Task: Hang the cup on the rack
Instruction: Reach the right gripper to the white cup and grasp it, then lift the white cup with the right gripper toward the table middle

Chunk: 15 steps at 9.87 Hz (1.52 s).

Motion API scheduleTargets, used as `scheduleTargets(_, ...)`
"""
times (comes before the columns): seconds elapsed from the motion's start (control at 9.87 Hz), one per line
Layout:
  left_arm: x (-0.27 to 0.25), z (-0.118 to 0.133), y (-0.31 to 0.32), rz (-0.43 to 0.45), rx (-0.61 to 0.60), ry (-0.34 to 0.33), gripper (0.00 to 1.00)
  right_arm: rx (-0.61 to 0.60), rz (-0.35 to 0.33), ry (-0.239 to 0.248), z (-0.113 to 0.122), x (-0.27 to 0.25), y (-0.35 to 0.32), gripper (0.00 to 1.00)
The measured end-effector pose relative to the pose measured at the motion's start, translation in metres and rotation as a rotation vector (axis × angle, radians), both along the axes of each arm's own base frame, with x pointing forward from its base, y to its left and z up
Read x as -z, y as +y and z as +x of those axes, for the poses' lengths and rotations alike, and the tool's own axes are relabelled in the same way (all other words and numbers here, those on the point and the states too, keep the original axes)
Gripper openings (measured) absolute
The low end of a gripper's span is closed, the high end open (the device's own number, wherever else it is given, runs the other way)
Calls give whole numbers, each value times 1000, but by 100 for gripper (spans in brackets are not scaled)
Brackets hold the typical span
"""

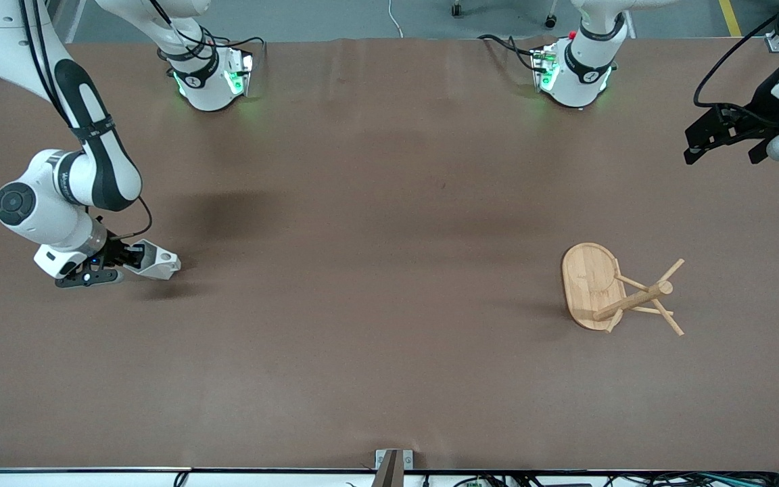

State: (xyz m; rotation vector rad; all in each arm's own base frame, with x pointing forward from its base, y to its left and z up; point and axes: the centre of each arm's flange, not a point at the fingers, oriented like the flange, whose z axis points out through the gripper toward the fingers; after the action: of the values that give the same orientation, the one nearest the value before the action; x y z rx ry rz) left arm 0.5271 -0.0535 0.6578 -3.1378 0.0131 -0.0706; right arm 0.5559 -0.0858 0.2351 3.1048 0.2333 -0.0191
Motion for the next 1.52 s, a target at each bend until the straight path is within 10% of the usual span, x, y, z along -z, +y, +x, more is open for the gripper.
scheduleTargets(0.41,1,1,2,-1,-4,1,100,-61,83,167,39,-62,50,4)
scheduleTargets(0.81,0,8,3,-4,-4,-4,100,-71,511,227,62,-151,159,4)
scheduleTargets(1.22,0,9,-10,-11,22,-3,100,-93,952,315,39,-166,309,4)
scheduleTargets(1.52,20,4,-93,-91,164,51,100,-68,1152,413,11,-179,396,4)
